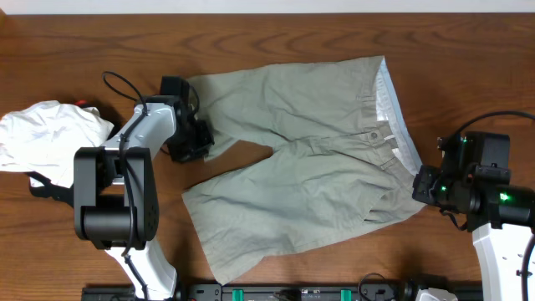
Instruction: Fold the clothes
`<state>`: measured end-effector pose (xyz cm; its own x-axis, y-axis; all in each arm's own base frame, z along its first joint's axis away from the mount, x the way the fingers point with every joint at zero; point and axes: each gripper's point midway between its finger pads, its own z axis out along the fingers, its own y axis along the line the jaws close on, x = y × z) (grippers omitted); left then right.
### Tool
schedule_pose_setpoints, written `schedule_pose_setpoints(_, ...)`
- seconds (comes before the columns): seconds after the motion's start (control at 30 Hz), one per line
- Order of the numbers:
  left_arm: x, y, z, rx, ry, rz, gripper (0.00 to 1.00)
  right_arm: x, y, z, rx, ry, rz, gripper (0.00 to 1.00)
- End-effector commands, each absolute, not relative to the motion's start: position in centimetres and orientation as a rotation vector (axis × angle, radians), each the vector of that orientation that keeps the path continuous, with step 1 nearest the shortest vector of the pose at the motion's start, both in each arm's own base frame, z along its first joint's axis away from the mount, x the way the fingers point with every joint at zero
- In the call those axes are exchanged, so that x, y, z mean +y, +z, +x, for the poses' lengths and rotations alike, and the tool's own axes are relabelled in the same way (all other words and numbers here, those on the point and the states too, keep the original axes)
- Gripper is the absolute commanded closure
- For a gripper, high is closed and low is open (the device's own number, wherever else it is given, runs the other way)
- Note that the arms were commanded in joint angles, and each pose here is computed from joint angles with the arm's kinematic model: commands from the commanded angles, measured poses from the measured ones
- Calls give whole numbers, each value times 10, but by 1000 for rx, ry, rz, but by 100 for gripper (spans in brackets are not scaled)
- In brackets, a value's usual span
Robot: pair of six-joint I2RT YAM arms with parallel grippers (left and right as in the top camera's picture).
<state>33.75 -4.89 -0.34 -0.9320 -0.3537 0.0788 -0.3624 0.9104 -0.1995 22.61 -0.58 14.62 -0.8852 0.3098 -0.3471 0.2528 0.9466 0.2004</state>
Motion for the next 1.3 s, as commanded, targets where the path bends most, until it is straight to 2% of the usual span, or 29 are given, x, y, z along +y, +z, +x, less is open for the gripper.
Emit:
schedule_pose_setpoints(0.0, -13, -12, 312, -2970, 31, 589, 94, -6, 148, 227, 2716, 201, 390, 82)
schedule_pose_setpoints(0.1, 24, -5, 296, -2923, -254, 668, 94, -8, 148, 229, 2710, 190, 409, 82)
schedule_pose_setpoints(0.3, 32, -5, 298, -2929, -270, 697, 94, 10, 146, 253, 2677, 345, 351, 82)
schedule_pose_setpoints(0.57, 30, -7, 311, -2979, -244, 716, 94, 54, 138, 334, 2509, 653, 68, 81)
schedule_pose_setpoints(0.7, 26, -8, 312, -2977, -206, 717, 94, 89, 127, 368, 2416, 814, -85, 76)
schedule_pose_setpoints(1.0, 21, -8, 312, -2973, -167, 715, 94, 137, 45, 399, 2449, 874, -226, 72)
schedule_pose_setpoints(1.27, 21, -8, 312, -2975, -167, 715, 94, 87, -36, 402, 2656, 565, -5, 71)
